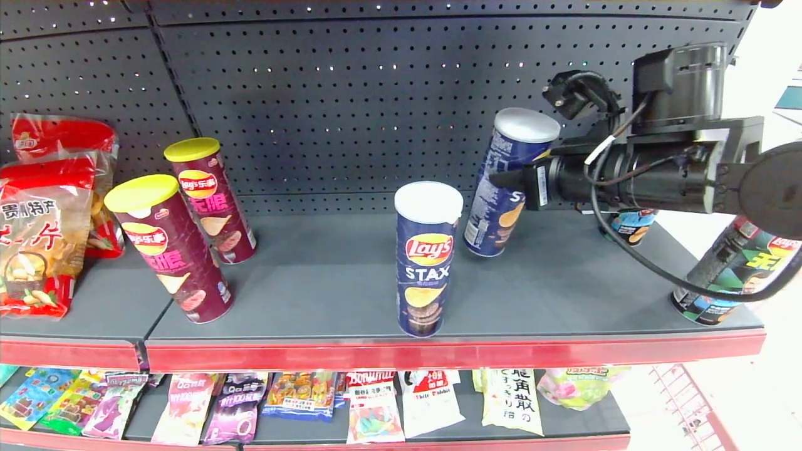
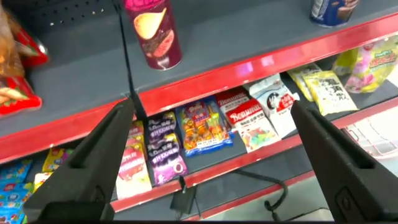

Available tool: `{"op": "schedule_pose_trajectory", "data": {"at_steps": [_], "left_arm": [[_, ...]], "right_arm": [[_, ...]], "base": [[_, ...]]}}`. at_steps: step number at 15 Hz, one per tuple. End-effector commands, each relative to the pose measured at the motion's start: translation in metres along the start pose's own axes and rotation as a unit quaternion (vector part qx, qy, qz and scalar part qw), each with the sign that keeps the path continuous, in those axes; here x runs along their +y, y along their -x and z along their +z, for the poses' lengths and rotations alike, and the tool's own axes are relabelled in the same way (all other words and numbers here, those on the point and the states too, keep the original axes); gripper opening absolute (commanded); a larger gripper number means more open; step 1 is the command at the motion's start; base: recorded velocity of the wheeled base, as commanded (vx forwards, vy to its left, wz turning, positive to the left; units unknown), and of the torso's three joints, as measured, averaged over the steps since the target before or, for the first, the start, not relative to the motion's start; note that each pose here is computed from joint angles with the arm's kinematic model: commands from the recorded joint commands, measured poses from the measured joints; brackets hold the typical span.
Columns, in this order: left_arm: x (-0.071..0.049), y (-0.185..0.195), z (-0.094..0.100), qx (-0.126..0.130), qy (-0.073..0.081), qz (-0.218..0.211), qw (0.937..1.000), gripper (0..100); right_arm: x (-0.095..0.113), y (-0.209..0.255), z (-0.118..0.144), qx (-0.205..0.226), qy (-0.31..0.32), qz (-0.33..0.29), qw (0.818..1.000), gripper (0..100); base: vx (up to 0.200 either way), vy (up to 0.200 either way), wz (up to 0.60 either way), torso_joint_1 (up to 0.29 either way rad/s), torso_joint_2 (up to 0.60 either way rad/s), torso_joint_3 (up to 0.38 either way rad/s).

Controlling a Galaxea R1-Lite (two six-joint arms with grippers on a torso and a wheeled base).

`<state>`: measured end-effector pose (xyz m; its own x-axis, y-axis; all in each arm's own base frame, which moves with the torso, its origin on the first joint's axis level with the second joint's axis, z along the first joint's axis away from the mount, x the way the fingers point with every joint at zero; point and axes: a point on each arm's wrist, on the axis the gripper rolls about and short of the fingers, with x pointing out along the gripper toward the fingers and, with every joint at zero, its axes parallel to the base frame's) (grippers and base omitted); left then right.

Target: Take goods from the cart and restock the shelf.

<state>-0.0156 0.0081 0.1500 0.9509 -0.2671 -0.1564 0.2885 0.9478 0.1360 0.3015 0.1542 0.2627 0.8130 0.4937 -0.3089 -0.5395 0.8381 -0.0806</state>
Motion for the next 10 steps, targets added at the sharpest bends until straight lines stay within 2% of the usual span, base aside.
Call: {"op": "schedule_pose_trajectory", "data": {"at_steps": [1,6,10], "left_arm": [[0.000,0.003,-0.003,-0.004,0.000,0.002,1.0000,100],[-0.001,0.010,-0.014,-0.012,0.001,0.003,0.9999,100],[-0.001,0.010,-0.016,-0.009,0.000,0.003,1.0000,100]], "right_arm": [[0.004,-0.025,-0.004,0.011,0.002,0.008,1.000,0],[0.015,-0.049,0.007,0.020,0.006,0.028,0.999,0],[0.023,-0.068,0.010,0.014,0.010,0.037,0.999,0]], "base": [[0.000,0.000,0.00,0.000,0.00,0.000],[0.000,0.000,0.00,0.000,0.00,0.000],[0.000,0.000,0.00,0.000,0.00,0.000]]}}
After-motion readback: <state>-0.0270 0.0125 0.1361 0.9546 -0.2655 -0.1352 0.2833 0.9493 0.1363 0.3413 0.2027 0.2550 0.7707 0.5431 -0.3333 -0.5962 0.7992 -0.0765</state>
